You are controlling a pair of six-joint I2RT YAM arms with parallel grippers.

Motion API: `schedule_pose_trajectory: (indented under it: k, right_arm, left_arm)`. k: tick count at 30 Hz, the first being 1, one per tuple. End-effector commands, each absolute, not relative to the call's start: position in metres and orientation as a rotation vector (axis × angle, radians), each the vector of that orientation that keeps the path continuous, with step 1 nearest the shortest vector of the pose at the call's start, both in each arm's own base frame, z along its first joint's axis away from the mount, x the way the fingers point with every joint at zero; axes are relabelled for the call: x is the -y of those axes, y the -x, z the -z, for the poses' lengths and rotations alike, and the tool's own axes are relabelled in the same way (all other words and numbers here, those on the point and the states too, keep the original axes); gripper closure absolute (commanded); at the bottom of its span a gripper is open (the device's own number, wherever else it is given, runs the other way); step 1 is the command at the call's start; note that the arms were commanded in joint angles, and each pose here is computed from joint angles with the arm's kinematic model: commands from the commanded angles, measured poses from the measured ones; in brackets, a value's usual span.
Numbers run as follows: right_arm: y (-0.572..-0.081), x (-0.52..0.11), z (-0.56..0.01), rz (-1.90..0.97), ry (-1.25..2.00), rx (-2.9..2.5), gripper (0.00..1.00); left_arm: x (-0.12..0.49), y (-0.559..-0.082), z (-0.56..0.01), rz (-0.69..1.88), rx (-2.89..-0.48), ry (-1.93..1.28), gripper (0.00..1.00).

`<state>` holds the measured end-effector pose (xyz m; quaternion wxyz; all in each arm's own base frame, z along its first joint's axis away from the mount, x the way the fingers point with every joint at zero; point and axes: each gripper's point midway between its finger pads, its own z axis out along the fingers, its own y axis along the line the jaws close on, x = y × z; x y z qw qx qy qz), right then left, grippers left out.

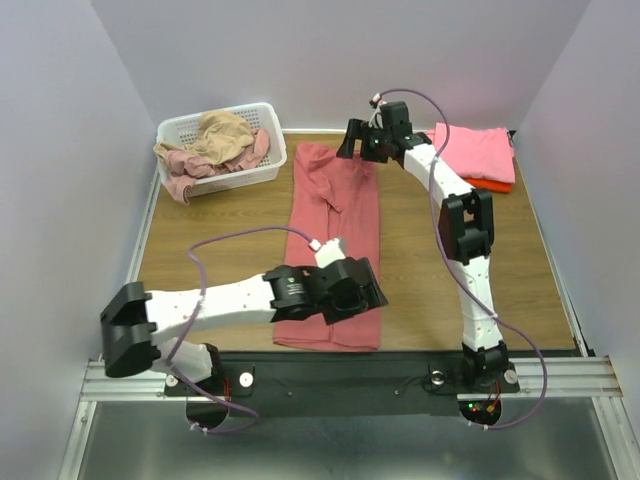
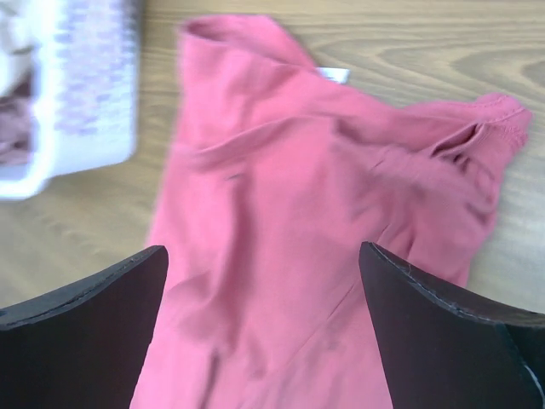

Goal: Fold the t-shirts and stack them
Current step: Fold the tshirt

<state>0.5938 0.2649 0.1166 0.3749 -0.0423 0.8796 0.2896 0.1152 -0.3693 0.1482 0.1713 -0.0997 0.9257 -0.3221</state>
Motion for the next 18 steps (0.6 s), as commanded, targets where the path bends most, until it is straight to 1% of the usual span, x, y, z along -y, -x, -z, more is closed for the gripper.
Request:
schedule_pose_trajectory:
  k: [1,2,4,5,6,7,8,9,10,11,12,13,14,15,16,18]
  right_arm:
    - [-0.553,-0.283,-0.24,-0.815,0.229,-2.064,0.0]
    - [-0.545,-0.28,-0.24,-0.795,0.225,-2.075,0.0]
    - [-0.521,-0.267,-0.215,-0.721,0.154,-2.165,0.0]
    - [-0.505,-0.257,-0.242,-0.71,0.124,-2.13,0.0]
    - [-0.483,-0.247,-0.205,-0.674,0.073,-2.228,0.0]
    - [-0.465,-0.239,-0.224,-0.68,0.037,-2.203,0.0]
    - [-0.451,-0.234,-0.219,-0.679,0.018,-2.225,0.0]
    - [-0.431,-0.234,-0.204,-0.679,0.009,-2.27,0.0]
    - [-0.402,-0.222,-0.166,-0.642,-0.053,-2.366,0.0]
    - [-0.377,-0.224,-0.171,-0.653,-0.037,-2.362,0.0]
    - [-0.358,-0.221,-0.164,-0.648,-0.04,-2.381,0.0]
    - [-0.326,-0.213,-0.126,-0.624,-0.074,-2.482,0.0]
    - [-0.309,-0.213,-0.12,-0.643,-0.085,-2.504,0.0]
    - [-0.291,-0.217,-0.127,-0.694,-0.078,-2.492,0.0]
    - [-0.266,-0.215,-0.106,-0.72,-0.093,-2.563,0.0]
    - [-0.241,-0.218,-0.101,-0.751,-0.075,-2.583,0.0]
  left_arm:
    - [0.29,-0.132,-0.139,0.578,-2.55,0.444,0.01]
    - [0.275,-0.133,-0.134,0.521,-2.554,0.487,0.02]
    - [0.233,-0.136,-0.119,0.385,-2.539,0.584,0.02]
    - [0.218,-0.137,-0.113,0.341,-2.528,0.642,0.01]
    - [0.204,-0.137,-0.112,0.336,-2.515,0.69,0.02]
    - [0.181,-0.14,-0.094,0.267,-2.517,0.752,0.02]
    - [0.172,-0.142,-0.088,0.265,-2.515,0.781,0.02]
    - [0.165,-0.142,-0.09,0.312,-2.506,0.785,0.02]
    - [0.156,-0.142,-0.077,0.318,-2.509,0.833,0.02]
    - [0.158,-0.142,-0.083,0.415,-2.486,0.851,0.01]
    - [0.154,-0.135,-0.072,0.428,-2.508,0.856,0.02]
    - [0.153,-0.132,-0.07,0.457,-2.507,0.86,0.02]
    - [0.153,-0.129,-0.068,0.487,-2.507,0.876,0.01]
    - [0.157,-0.127,-0.066,0.57,-2.497,0.87,0.01]
    - [0.158,-0.126,-0.064,0.593,-2.495,0.868,0.01]
    - [0.162,-0.127,-0.064,0.645,-2.486,0.846,0.01]
